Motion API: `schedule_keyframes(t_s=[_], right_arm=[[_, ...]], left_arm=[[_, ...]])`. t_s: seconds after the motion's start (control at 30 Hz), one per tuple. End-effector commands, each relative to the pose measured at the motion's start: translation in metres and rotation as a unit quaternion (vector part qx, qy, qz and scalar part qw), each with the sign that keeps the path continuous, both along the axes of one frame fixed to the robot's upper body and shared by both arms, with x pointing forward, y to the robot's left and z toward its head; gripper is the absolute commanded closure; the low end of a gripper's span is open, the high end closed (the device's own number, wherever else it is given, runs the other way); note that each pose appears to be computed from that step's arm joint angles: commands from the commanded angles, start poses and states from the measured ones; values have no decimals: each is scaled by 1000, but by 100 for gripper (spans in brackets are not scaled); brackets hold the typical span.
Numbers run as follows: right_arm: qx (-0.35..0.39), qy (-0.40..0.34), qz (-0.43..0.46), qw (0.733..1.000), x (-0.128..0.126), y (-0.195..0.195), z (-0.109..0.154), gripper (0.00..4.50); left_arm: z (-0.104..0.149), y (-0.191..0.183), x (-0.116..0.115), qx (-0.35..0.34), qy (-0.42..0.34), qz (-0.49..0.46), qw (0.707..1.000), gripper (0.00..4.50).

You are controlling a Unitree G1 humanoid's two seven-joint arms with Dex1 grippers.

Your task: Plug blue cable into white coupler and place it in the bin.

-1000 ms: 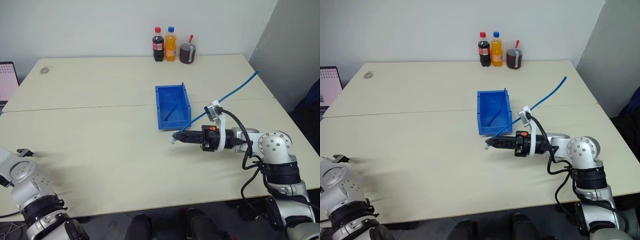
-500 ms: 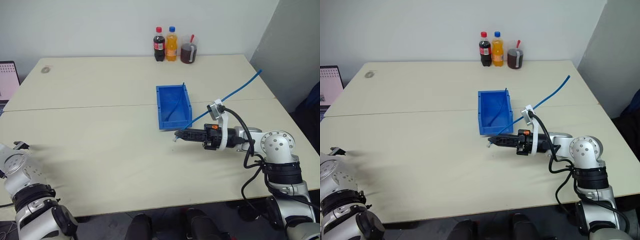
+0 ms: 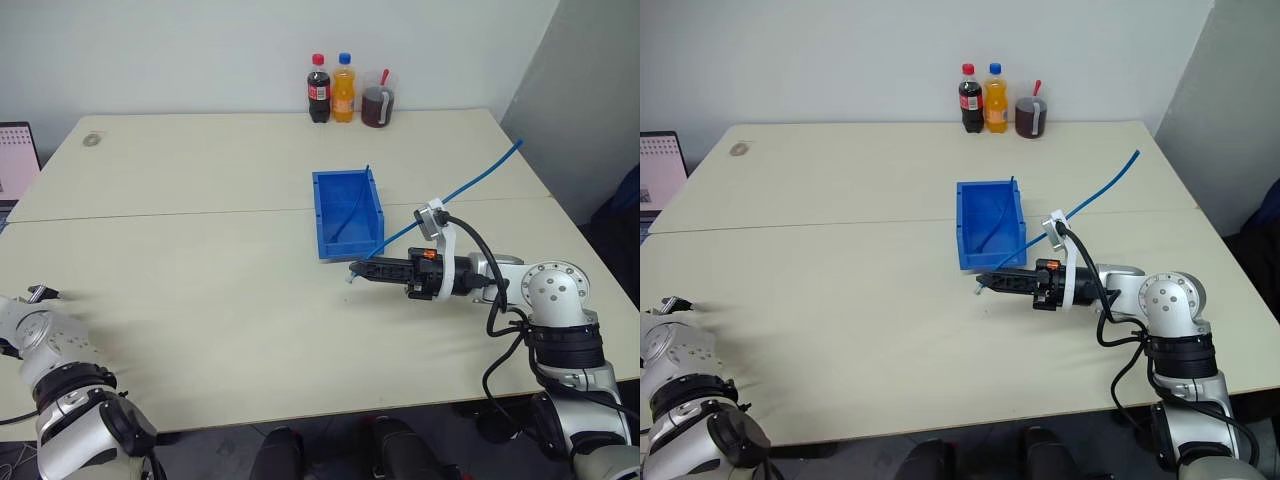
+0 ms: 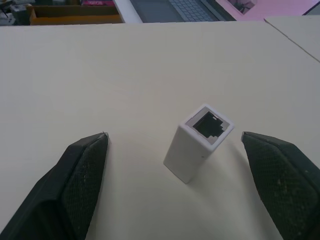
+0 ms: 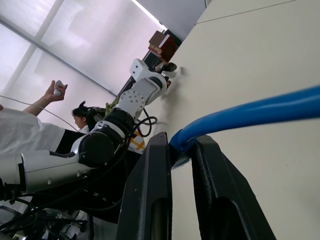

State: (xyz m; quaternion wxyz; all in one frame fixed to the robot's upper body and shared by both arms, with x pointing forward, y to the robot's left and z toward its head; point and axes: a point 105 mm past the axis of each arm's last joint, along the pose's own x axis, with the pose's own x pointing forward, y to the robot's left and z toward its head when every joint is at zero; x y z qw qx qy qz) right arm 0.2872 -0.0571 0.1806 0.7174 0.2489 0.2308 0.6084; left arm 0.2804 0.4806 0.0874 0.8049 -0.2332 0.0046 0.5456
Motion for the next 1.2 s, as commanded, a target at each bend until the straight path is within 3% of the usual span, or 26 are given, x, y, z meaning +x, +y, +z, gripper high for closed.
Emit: schedule_keyframes(t_s=[0.03, 0.17, 0.27, 0.73, 1.2], right_arm=[[15, -26, 7, 1000, -4, 1, 14, 423], [16, -27, 4, 999, -3, 2, 14, 423], [17, -27, 1, 1000, -3, 1, 14, 423], [17, -22, -7, 1000, -1, 3, 10, 423], [18, -24, -12, 999, 2, 6, 8, 423]], left_arm=[[9, 6, 1, 4, -18, 13, 1000, 2], [7, 8, 2, -4, -14, 19, 1000, 2], [5, 8, 3, -12, -9, 19, 1000, 49], [0, -2, 16, -14, 25, -29, 999, 343], [4, -18, 24, 75, 130, -145, 978, 347]])
